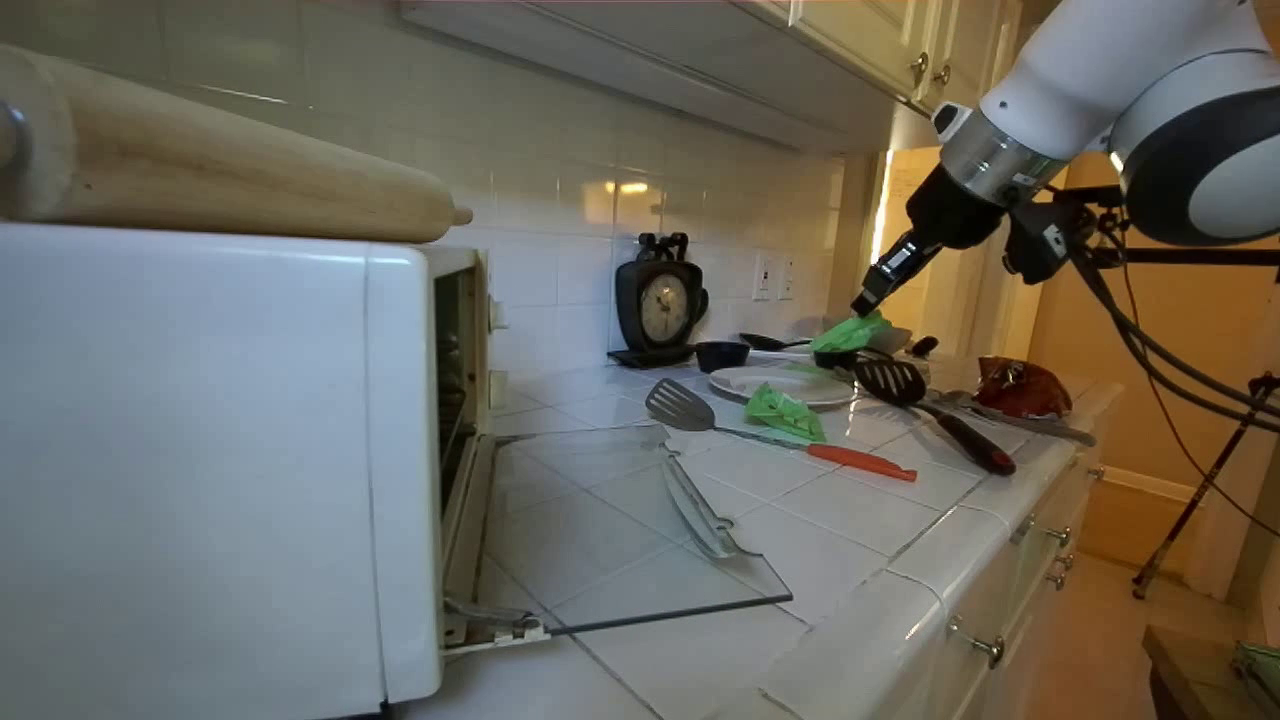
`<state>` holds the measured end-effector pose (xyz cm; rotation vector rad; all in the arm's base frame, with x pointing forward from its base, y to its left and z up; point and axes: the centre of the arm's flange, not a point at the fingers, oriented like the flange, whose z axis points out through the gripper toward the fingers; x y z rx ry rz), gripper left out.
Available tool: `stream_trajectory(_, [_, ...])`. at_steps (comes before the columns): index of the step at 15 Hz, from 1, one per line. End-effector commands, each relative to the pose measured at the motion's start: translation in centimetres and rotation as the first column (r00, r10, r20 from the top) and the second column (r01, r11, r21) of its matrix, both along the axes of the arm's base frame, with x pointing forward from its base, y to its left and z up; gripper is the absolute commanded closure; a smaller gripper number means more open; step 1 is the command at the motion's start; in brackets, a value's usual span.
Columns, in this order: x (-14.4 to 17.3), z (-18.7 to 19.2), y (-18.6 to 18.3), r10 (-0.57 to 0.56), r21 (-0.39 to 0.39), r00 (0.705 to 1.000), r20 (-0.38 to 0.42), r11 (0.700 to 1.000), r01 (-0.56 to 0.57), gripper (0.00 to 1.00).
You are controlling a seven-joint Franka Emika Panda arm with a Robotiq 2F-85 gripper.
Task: Remove the pack of snack from the oven and put it on the plate
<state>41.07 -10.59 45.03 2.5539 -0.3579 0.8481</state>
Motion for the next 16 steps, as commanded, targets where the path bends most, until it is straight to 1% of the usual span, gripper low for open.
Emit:
stream_trajectory(1, [-0.8,-2.5,-2.0,-0.093,-0.018,0.988,0.121,0.995,0.096,1.0])
stream_trajectory(2, [0.0,-3.1,-2.8,-0.082,-0.016,0.985,0.153,0.996,0.086,1.0])
stream_trajectory(4, [0.7,-3.5,-3.7,-0.063,-0.03,0.981,0.186,0.997,0.07,1.0])
stream_trajectory(7, [2.7,-4.6,-4.7,-0.031,-0.035,0.977,0.21,0.999,0.039,1.0])
stream_trajectory(11, [4.3,-6.6,-5.1,-0.014,-0.055,0.977,0.211,0.998,0.026,1.0])
stream_trajectory(14, [5.8,-9.0,-4.9,0.003,-0.039,0.985,0.175,0.999,0.004,1.0])
stream_trajectory(16, [6.6,-10.3,-5.0,0.005,-0.055,0.986,0.169,0.998,0.005,1.0])
